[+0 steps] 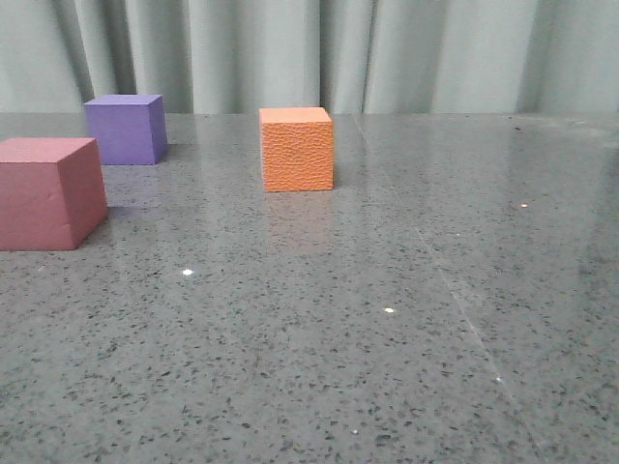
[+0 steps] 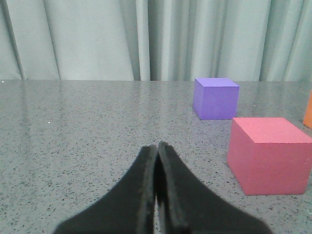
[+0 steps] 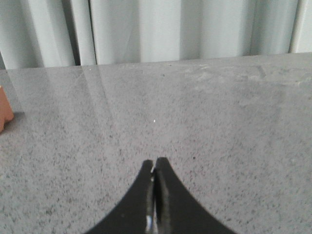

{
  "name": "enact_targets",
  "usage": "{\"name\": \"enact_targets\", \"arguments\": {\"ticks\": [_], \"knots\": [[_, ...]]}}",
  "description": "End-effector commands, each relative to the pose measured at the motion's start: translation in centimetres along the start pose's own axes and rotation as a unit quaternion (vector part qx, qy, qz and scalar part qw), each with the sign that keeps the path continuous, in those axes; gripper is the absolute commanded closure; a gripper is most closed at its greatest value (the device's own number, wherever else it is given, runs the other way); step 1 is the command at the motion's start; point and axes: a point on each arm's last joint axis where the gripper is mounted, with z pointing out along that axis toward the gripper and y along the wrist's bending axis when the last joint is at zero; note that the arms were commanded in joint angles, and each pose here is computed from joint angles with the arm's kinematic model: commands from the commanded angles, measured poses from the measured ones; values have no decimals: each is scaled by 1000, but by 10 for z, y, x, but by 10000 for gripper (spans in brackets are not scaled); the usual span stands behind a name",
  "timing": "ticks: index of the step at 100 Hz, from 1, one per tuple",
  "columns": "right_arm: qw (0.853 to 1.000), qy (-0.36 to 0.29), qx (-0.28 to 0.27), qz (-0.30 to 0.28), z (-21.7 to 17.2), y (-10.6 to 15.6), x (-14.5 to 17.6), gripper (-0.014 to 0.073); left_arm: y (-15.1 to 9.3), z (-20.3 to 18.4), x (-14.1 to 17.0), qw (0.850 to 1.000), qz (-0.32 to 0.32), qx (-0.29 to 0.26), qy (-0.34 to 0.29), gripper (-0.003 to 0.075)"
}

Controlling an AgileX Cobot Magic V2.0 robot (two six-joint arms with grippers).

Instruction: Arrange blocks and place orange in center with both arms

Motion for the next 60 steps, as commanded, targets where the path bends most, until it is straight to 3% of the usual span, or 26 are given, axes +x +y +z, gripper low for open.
{"name": "enact_targets", "arguments": {"ticks": [1, 26, 60], "knots": [[998, -58, -6, -7, -2, 1, -4, 656, 0, -1, 10, 1000, -5, 4, -28, 739], [999, -53, -9, -5, 6, -1, 21, 656, 0, -1, 10, 1000, -5, 4, -28, 739], [998, -56, -10, -5, 6, -1, 21, 656, 0, -1, 10, 1000, -5, 4, -28, 739]]}}
